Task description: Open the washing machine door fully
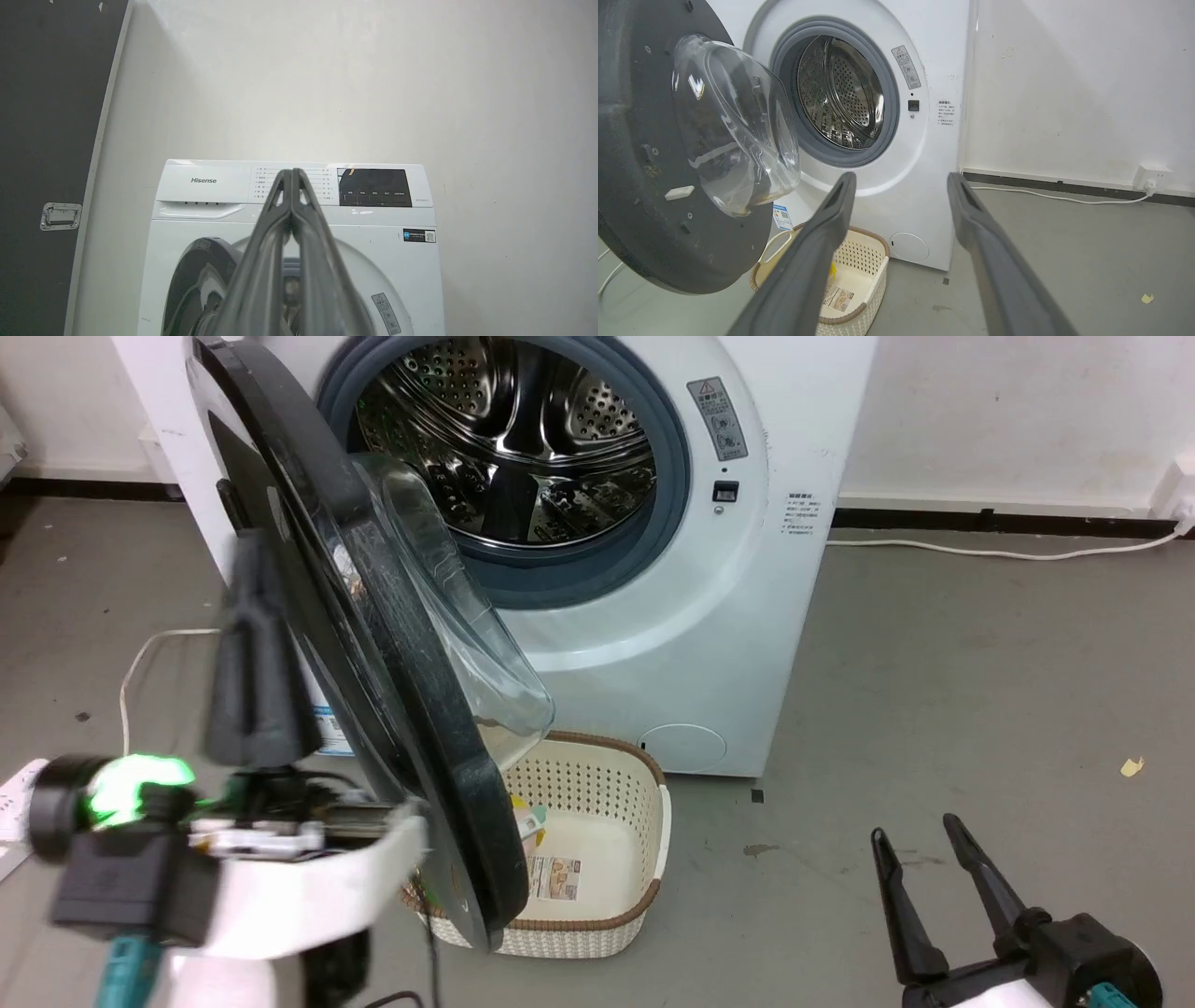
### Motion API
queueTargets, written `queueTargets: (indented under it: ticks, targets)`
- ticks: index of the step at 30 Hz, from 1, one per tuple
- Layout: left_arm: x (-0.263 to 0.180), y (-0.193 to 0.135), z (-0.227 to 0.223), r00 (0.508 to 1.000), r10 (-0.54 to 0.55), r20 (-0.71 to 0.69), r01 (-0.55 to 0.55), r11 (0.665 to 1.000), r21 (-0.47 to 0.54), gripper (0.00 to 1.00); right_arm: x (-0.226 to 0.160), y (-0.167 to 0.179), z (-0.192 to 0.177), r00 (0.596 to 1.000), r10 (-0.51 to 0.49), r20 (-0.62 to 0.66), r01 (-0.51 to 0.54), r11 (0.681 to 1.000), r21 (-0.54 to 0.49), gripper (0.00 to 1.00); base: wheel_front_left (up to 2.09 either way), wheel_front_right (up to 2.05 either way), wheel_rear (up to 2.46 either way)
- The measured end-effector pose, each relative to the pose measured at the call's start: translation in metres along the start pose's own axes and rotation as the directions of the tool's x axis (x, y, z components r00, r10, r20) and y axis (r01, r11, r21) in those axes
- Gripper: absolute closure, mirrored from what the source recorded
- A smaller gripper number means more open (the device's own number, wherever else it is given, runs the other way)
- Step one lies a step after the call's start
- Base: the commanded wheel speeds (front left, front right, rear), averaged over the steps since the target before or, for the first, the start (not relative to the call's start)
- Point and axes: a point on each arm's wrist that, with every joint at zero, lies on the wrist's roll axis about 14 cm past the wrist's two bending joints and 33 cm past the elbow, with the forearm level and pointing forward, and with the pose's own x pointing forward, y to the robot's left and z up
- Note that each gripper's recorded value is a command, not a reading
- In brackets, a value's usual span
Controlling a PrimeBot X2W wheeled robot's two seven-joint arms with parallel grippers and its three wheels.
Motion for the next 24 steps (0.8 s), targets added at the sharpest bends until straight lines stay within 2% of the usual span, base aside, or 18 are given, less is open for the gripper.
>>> queueTargets:
  ticks: [4, 9, 13, 14, 19, 24]
  targets:
    - [0.001, -0.032, -0.007, 0.993, -0.102, -0.067, 0.1, 0.994, -0.039, 1.0, -0.001, 0.002, -0.001, 1.0, 0.002, -0.001, -0.002, 1.0, 0.016, 0.0, 0.0, 0.0, 0.0]
    - [-0.015, -0.07, -0.035, 0.957, -0.215, -0.194, 0.185, 0.969, -0.164, 1.0, -0.001, 0.001, -0.001, 1.0, -0.002, -0.002, 0.002, 1.0, 0.028, 0.0, 0.0, 0.0, 0.0]
    - [-0.049, -0.095, -0.073, 0.891, -0.293, -0.347, 0.208, 0.942, -0.262, 1.0, 0.001, 0.0, 0.0, 1.0, -0.006, 0.002, 0.005, 0.999, 0.033, 0.0, 0.0, 0.0, 0.0]
    - [-0.076, -0.108, -0.102, 0.826, -0.331, -0.457, 0.209, 0.932, -0.297, 1.0, 0.002, 0.001, -0.001, 1.0, -0.002, 0.0, 0.002, 0.999, 0.034, 0.0, 0.0, 0.0, 0.0]
    - [-0.119, -0.107, -0.148, 0.721, -0.314, -0.617, 0.172, 0.944, -0.28, 1.0, 0.003, 0.003, -0.003, 1.0, 0.004, -0.006, -0.004, 0.999, 0.038, 0.0, 0.0, 0.0, 0.0]
    - [-0.141, -0.09, -0.173, 0.681, -0.249, -0.689, 0.12, 0.966, -0.231, 1.0, 0.005, 0.006, -0.005, 1.0, 0.014, -0.011, -0.014, 0.999, 0.041, 0.0, 0.0, 0.0, 0.0]
